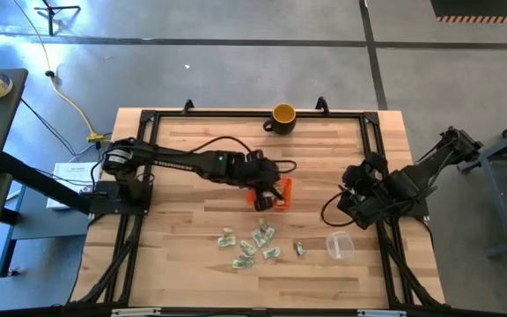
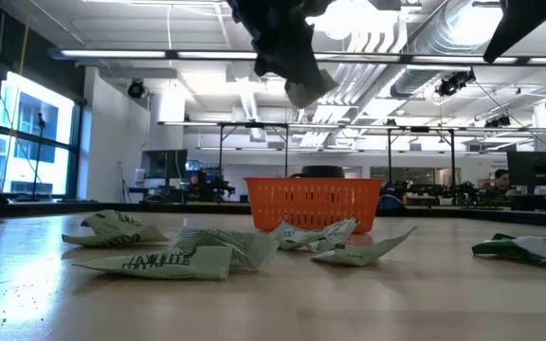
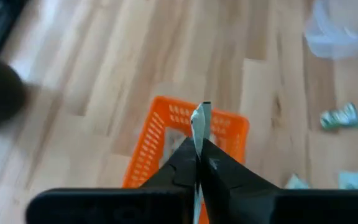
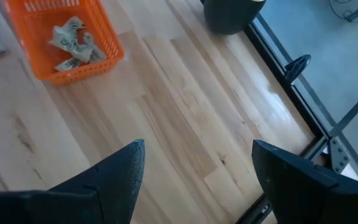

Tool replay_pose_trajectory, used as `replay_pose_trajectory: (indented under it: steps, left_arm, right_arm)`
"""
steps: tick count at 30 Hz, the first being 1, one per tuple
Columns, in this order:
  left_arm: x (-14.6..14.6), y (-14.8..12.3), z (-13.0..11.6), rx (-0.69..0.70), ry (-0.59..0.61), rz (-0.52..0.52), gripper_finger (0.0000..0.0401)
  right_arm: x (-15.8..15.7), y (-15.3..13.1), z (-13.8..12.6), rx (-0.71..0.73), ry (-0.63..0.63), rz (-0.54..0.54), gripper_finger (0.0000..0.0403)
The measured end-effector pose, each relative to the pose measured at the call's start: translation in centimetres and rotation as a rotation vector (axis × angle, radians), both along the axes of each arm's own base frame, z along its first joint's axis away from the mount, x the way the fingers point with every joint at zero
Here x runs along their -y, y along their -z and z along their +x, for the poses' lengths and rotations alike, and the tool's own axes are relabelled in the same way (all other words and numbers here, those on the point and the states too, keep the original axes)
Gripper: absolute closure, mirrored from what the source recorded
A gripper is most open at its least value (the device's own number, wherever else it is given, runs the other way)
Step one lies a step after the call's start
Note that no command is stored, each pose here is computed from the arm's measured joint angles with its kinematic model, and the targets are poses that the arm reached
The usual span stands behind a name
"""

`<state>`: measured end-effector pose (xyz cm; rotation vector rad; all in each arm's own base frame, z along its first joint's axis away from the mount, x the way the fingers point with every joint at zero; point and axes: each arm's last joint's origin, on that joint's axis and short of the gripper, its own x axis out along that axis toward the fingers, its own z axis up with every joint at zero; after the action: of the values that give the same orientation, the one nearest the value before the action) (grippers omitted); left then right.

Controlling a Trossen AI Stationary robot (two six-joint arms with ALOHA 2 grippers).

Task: Pick and place items into bin
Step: Put the light green stevia packet into the orange bin

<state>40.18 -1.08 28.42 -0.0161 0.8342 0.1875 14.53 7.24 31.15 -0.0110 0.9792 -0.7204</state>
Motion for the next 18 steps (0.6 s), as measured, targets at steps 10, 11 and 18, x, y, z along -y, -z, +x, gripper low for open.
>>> replay_pose_trajectory:
  steps: [10, 11, 18]
  left_arm:
    - [1.8, -0.1, -2.2, -0.135, -0.081, -0.053, 0.0203]
    - [2.7, -0.5, -2.8, -0.15, -0.088, -0.075, 0.0195]
    - [11.5, 1.1, -7.5, -0.368, -0.03, -0.067, 0.0181]
  right_arm:
    - [0.0, 3.8, -0.4, -0.095, 0.02, 0.003, 0.0116]
    - [-0.1, 4.1, -0.4, -0.101, 0.02, 0.016, 0.0116]
    - [-0.7, 5.5, 0.5, -0.058, -0.05, 0.064, 0.0116]
